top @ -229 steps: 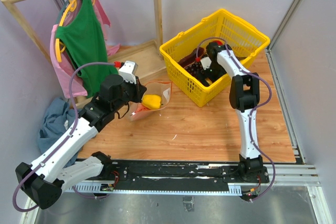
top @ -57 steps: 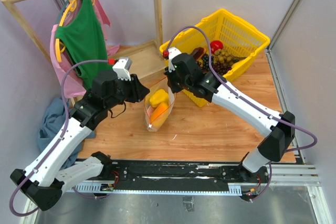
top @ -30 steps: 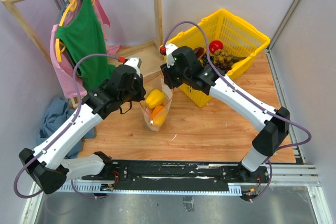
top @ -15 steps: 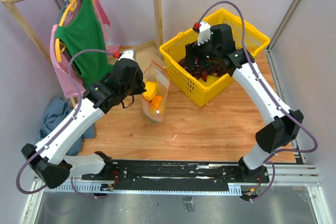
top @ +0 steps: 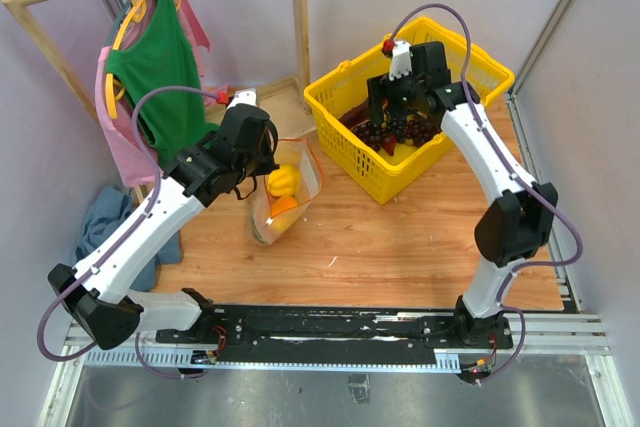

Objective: Place the food in the zip-top bag and seal the zipper
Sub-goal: Pick up the fake fruit from the bin.

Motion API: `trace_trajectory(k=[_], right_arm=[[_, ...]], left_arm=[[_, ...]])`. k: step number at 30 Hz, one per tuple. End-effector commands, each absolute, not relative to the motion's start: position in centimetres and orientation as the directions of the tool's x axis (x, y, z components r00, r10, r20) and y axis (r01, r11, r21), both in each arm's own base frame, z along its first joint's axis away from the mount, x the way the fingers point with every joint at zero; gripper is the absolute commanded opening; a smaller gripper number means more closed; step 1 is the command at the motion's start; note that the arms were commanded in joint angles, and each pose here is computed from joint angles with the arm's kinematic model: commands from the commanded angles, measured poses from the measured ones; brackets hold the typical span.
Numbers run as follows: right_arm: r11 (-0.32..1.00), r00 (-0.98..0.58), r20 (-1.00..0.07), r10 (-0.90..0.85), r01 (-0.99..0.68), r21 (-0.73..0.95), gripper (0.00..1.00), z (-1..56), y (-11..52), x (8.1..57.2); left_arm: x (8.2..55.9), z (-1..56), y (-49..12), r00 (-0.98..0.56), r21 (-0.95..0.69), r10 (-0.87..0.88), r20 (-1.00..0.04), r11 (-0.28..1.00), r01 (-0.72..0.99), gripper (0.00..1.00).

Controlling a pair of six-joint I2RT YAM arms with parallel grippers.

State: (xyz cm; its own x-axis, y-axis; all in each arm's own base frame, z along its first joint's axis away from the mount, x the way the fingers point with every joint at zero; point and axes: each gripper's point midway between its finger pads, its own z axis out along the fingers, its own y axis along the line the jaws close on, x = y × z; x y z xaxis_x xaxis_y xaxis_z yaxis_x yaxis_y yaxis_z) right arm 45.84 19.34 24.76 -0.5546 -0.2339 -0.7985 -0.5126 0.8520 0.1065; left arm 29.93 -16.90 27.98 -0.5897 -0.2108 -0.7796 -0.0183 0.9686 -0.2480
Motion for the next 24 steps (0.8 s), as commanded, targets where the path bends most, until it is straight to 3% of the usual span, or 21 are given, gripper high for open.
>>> trace_trajectory(k=[1, 7, 14, 19, 24], right_arm=[[0.9, -0.644, -0.735, -0.21, -0.422, 0.113, 0.79, 20.0, 18.2, 48.6], [0.909, -0.752, -0.629, -0.197, -0.38, 0.17, 0.79, 12.3, 18.9, 49.6], [0.916, -0.795, -0.594, -0.124, -0.322, 0.24, 0.78, 6.9, 20.2, 51.2], [0.946, -0.818, -0.565, -0.11, -0.26, 0.192, 0.62, 4.4, 18.8, 51.4], [0.94, -0.804, -0.58, -0.128, -0.285, 0.187, 0.28, 5.5, 18.3, 50.8]], left_arm=[[30.2, 28.2, -17.0, -0.567, -0.266, -0.231, -0.791, 0.964, -0.022, 0.0], [30.4, 26.1, -18.5, -0.603, -0.3, -0.235, -0.763, 0.954, 0.008, 0.0], [30.8, 25.9, -19.4, -0.605, -0.34, -0.252, -0.755, 0.94, 0.032, 0.0], [30.7, 26.5, -19.1, -0.591, -0.332, -0.243, -0.769, 0.942, 0.046, 0.0], [30.6, 26.9, -18.3, -0.571, -0.319, -0.244, -0.784, 0.947, 0.033, 0.0]])
